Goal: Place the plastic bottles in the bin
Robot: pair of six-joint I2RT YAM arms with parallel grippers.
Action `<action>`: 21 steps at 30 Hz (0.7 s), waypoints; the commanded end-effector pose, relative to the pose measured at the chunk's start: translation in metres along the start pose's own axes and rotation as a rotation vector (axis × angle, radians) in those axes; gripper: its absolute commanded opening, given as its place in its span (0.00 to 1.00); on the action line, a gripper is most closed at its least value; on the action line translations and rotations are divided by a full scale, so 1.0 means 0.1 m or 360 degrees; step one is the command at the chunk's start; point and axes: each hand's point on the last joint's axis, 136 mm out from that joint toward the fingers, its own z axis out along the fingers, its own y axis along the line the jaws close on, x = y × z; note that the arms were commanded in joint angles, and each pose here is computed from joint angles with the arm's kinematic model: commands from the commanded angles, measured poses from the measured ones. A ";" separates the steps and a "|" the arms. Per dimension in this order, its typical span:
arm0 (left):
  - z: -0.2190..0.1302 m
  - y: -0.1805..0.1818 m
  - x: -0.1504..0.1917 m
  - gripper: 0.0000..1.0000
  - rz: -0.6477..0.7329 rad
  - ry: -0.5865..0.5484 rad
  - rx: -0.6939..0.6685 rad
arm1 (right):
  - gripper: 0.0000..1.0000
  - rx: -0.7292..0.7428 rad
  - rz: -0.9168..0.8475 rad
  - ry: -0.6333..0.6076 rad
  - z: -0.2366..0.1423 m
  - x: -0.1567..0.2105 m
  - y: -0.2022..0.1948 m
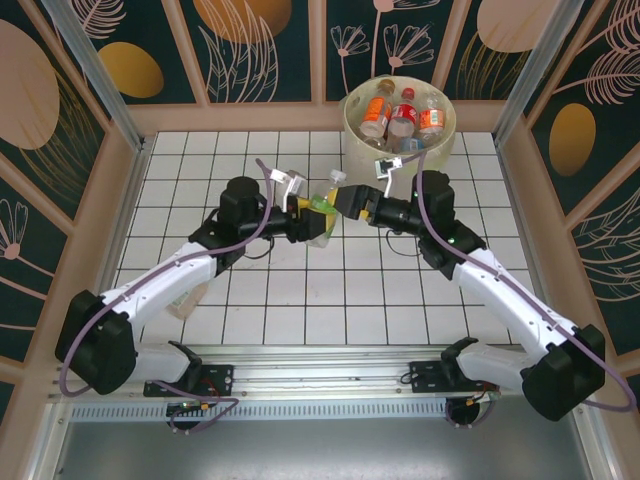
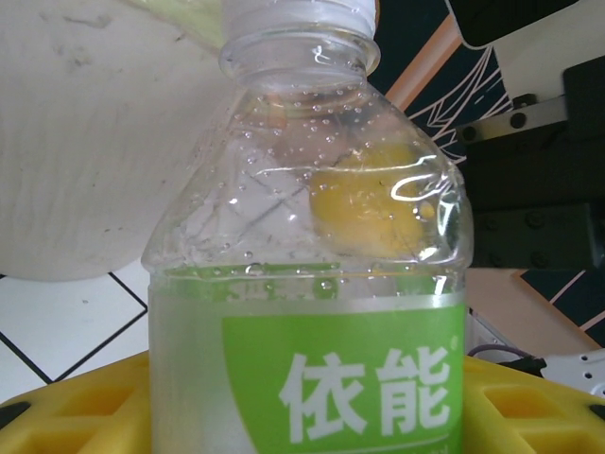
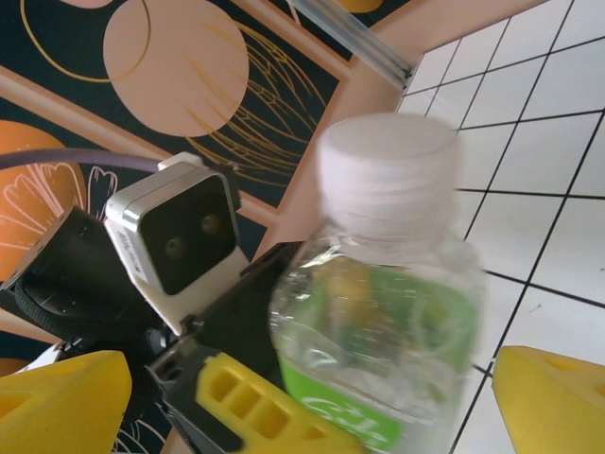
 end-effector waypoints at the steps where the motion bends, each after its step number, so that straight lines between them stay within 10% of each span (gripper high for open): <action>1: 0.07 -0.15 -0.18 0.59 0.0097 -0.0082 0.0050 | 0.98 -0.0077 -0.0076 -0.0034 0.03 -0.10 0.18; 21: 0.25 -0.42 -0.23 0.58 0.0175 -0.0083 0.0085 | 0.71 0.0063 -0.0049 -0.0075 0.13 -0.13 -0.04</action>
